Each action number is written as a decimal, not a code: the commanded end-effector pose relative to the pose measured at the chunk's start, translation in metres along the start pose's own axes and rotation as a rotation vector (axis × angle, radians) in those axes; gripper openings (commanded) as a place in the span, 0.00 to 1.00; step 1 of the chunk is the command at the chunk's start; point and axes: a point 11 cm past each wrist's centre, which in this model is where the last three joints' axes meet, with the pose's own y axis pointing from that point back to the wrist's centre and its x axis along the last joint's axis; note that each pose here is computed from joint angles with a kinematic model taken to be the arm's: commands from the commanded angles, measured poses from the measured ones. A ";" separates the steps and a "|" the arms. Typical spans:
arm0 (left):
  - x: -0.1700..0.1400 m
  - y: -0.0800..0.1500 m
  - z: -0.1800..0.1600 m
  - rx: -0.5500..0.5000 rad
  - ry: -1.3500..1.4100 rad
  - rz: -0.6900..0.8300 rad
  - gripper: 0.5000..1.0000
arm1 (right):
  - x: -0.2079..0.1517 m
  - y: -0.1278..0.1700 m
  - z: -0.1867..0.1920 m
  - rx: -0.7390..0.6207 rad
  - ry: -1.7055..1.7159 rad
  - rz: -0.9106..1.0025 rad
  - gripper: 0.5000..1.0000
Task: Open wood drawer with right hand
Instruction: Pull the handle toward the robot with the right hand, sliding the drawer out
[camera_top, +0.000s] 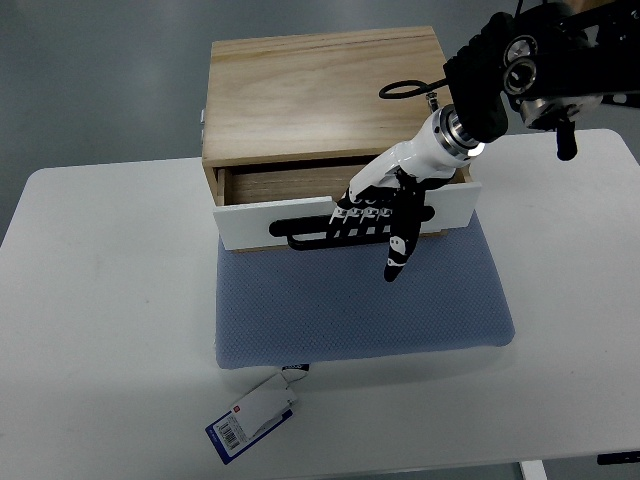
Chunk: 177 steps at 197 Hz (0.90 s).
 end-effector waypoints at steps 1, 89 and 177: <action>0.000 0.000 0.000 0.000 0.000 0.000 1.00 | -0.003 0.003 0.001 0.003 0.001 -0.026 0.83; 0.000 0.000 0.000 0.000 0.000 0.000 1.00 | -0.018 0.003 0.001 0.019 0.002 -0.087 0.83; 0.000 0.000 0.000 0.000 0.000 0.000 1.00 | -0.016 0.014 0.007 0.035 -0.024 -0.065 0.83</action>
